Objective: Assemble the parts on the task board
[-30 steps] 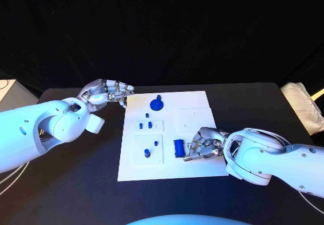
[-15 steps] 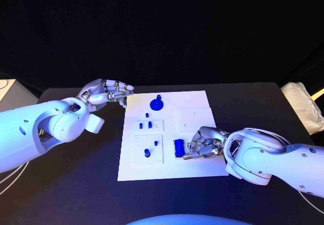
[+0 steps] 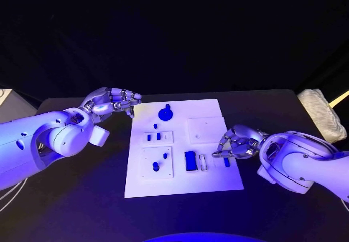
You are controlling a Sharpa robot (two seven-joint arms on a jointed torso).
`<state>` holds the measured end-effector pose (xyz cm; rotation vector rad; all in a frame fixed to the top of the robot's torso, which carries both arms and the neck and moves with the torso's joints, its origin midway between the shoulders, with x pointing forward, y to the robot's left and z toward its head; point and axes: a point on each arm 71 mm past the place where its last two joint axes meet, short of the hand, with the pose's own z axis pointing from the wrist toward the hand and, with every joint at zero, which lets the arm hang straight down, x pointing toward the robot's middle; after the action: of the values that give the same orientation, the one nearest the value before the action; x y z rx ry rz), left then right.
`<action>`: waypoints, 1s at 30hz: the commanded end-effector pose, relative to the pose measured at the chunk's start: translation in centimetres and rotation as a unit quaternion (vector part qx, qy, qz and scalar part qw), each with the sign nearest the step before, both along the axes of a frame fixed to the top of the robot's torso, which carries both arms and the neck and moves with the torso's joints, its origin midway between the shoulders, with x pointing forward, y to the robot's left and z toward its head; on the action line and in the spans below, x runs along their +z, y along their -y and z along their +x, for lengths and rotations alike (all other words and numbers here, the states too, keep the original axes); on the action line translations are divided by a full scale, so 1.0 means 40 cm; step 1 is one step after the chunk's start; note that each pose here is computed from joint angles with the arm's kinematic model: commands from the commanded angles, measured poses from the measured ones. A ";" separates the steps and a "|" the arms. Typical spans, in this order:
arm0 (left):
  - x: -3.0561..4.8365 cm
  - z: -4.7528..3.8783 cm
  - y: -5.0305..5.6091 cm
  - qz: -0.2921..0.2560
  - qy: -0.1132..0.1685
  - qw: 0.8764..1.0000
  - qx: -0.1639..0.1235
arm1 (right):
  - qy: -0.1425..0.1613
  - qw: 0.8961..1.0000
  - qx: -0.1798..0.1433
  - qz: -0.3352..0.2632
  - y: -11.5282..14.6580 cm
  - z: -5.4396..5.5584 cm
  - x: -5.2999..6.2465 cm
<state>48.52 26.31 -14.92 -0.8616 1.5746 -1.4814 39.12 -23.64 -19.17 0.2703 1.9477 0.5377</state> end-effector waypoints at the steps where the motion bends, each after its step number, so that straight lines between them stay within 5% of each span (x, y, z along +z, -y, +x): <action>1: 0.006 -0.002 0.003 -0.009 0.008 1.000 -0.003 | 0.025 1.000 0.004 0.003 0.018 -0.008 0.007; 11: 0.005 -0.001 0.004 -0.011 0.008 1.000 -0.003 | 0.039 0.998 -0.015 -0.036 0.080 -0.022 -0.019; 30: 0.000 -0.001 0.002 -0.010 0.005 1.000 -0.003 | 0.027 0.998 -0.015 -0.053 0.033 -0.032 -0.093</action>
<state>48.52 26.38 -15.02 -0.8630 1.5669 -1.4863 37.81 -24.90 -22.82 0.2267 1.9215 0.4414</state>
